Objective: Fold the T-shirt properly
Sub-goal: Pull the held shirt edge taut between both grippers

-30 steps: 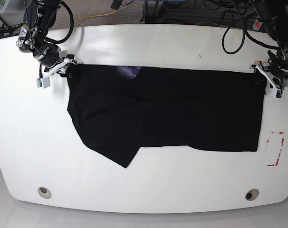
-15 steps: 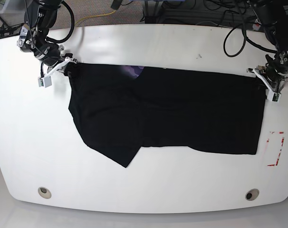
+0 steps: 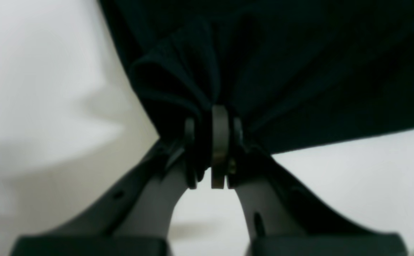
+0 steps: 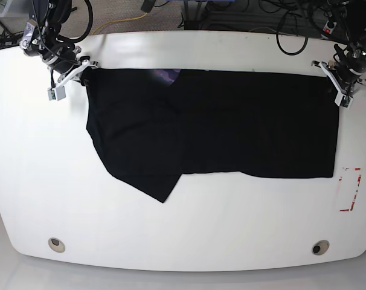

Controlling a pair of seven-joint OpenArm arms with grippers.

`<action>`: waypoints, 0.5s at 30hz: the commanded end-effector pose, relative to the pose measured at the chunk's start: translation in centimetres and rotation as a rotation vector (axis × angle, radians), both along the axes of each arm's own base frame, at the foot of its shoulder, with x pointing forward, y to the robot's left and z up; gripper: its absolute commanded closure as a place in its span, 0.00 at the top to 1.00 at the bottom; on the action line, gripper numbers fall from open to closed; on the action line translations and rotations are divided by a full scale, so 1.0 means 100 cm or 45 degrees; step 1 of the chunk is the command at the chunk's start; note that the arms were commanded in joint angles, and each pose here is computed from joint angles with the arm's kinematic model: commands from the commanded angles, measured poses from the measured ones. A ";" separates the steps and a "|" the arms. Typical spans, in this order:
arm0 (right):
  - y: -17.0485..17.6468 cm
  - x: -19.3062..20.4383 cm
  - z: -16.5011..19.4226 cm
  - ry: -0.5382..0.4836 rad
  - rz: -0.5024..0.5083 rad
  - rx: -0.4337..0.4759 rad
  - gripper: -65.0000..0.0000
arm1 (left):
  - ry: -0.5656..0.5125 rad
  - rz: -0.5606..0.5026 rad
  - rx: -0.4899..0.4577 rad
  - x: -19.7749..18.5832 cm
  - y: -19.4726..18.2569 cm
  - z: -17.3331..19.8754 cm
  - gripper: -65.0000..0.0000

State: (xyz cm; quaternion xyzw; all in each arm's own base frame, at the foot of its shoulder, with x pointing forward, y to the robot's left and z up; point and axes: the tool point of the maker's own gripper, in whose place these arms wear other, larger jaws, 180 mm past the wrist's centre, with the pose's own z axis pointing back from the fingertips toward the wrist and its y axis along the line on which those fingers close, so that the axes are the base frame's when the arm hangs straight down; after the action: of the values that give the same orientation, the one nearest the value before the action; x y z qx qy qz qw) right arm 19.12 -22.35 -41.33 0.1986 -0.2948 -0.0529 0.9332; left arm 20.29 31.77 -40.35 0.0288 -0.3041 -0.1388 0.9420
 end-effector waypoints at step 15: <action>0.002 -0.032 0.014 0.006 0.072 -0.066 0.02 | 0.010 0.101 0.088 -0.047 0.023 0.019 0.44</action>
State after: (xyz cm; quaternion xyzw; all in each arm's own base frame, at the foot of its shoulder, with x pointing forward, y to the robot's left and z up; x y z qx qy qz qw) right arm 15.23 -21.98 -40.79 0.1836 -0.2719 -0.0288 0.9442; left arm 15.39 33.17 -39.59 0.0582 -0.2811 -0.1159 0.9509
